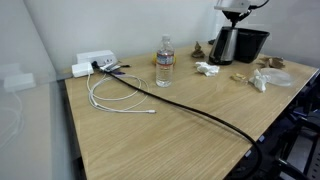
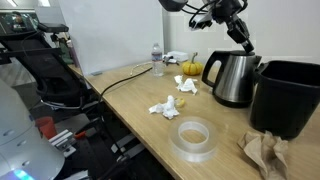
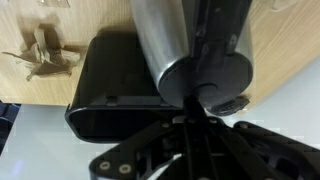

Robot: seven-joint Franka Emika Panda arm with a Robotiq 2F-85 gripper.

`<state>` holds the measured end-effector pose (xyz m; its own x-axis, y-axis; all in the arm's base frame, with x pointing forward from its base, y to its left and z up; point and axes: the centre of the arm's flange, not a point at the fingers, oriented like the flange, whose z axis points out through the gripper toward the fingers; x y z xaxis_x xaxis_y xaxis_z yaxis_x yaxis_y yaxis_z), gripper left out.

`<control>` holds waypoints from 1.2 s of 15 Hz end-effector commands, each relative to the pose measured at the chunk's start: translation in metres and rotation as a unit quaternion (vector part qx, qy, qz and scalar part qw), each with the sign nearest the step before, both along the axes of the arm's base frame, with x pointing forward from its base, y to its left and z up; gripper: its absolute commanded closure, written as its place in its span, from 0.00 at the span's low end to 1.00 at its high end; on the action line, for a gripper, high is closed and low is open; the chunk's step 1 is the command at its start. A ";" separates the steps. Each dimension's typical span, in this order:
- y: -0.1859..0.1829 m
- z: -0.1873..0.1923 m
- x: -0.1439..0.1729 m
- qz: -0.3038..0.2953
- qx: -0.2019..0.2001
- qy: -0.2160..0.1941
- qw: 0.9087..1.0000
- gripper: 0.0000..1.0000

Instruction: Close the lid of the kettle

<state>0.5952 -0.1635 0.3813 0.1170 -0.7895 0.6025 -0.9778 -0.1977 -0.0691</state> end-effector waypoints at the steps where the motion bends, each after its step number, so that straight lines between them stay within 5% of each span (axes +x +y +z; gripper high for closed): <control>1: 0.003 0.002 -0.004 0.013 0.006 -0.001 1.000 1.00; 9: 0.020 0.074 -0.025 0.037 -0.040 -0.066 0.996 1.00; 18: 0.067 0.089 -0.083 0.092 0.037 -0.046 0.994 1.00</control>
<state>0.5376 -0.1059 0.4664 0.1444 -0.7780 0.6114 -0.9335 -0.3120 -0.1765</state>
